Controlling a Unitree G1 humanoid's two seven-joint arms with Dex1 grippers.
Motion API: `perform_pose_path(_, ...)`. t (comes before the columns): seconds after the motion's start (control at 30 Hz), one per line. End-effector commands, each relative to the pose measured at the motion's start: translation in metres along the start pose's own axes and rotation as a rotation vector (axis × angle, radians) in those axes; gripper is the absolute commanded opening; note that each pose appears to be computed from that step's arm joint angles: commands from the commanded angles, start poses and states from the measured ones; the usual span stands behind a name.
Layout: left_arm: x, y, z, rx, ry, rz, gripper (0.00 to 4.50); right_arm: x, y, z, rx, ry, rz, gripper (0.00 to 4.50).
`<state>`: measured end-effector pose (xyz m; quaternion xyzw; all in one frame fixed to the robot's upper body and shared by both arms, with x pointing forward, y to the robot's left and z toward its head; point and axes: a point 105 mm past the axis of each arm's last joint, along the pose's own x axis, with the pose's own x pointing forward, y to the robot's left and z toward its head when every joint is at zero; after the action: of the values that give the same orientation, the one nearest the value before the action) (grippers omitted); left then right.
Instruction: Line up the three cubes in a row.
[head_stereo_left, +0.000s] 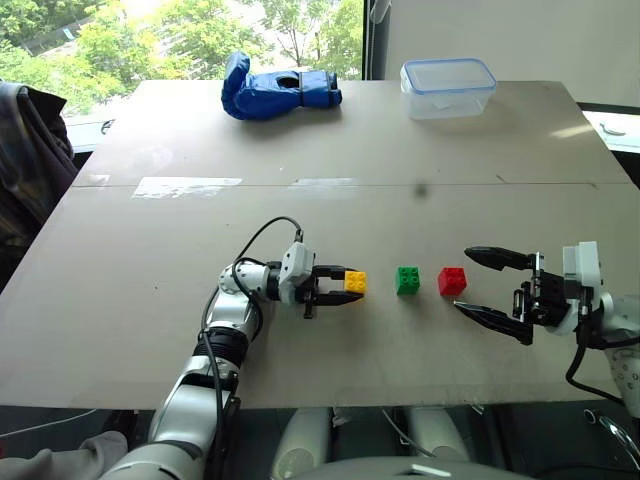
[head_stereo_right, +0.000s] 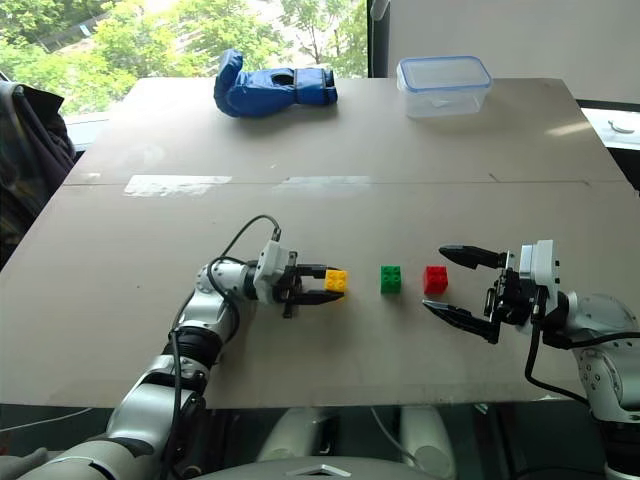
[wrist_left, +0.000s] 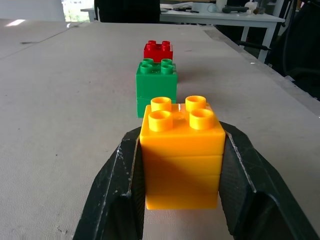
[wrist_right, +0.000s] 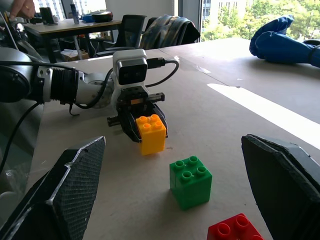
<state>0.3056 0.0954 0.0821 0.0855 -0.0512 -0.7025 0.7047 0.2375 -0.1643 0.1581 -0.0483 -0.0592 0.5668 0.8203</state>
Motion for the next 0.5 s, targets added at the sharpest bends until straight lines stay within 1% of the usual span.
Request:
perform_pose_path(0.03,-0.0015,0.0003,-0.0030,0.009,0.017,-0.001,1.32,0.0026,0.0029,0.0102,-0.041,-0.022,0.009,4.50)
perform_pose_path(0.5,-0.0021,0.0096,-0.0044,0.037,0.018,0.062,1.32,0.0034,0.0039,0.0107,-0.042,-0.022,0.007,4.50)
